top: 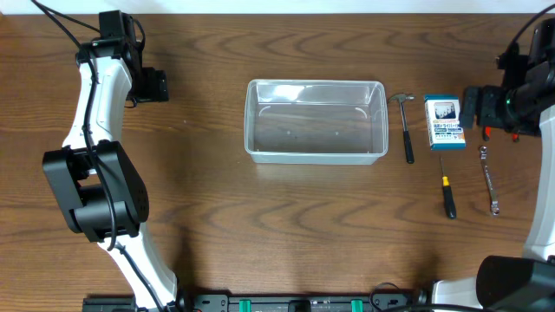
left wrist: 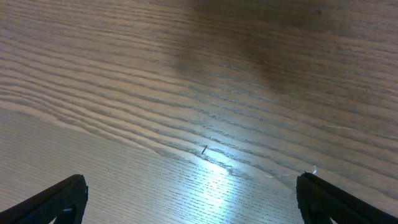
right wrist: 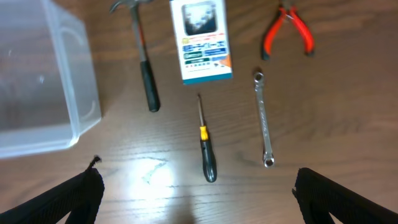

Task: Pack container
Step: 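Swing the right gripper right and down toward the yellow-handled screwdriver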

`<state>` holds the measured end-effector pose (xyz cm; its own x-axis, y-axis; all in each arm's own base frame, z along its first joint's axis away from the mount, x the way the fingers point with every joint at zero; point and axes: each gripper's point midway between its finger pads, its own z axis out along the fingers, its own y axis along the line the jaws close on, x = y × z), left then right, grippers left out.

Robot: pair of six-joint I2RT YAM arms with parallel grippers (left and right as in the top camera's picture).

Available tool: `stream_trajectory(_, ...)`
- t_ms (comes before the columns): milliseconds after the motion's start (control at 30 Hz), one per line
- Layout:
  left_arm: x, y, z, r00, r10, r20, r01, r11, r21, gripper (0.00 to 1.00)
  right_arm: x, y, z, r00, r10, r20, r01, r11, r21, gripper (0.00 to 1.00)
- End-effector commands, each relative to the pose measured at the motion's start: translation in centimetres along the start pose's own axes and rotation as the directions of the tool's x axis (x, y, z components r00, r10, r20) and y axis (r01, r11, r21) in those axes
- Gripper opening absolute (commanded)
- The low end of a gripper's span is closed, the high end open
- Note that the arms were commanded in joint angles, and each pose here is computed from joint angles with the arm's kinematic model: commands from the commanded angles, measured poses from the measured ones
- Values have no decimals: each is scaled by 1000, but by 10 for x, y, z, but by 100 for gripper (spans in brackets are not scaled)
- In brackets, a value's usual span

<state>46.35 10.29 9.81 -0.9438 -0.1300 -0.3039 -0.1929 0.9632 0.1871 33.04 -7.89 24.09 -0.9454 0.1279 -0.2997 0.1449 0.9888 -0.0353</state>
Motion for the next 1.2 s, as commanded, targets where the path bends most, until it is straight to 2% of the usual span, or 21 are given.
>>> stream_trajectory(0, 4, 1, 8, 1000, 2, -23, -3, 1000, -15, 98, 6, 9, 11, 979, -203, -26, 201, 978, -63, 99)
stream_trajectory(300, 4, 1, 8, 1000, 2, -23, -3, 1000, -15, 98, 27, 8, 66, 948, -283, -147, 270, 957, -102, 99)
stream_trajectory(333, 4, 1, 8, 1000, 2, -23, -3, 1000, -15, 98, 28, 6, 72, 945, -283, -162, 271, 958, -94, 93)
stream_trajectory(367, 4, 1, 8, 1000, 2, -23, -3, 1000, -15, 99, 30, 3, 78, 943, -283, -177, 273, 959, -82, 99)
stream_trajectory(700, 4, 1, 8, 1000, 2, -23, -3, 1000, -15, 98, 56, 6, 129, 926, -282, -249, 263, 959, -110, 99)
stream_trajectory(1167, 4, 1, 8, 1000, 2, -23, -3, 1000, -15, 98, 88, 1, 150, 936, -59, -348, 55, 998, -20, 99)
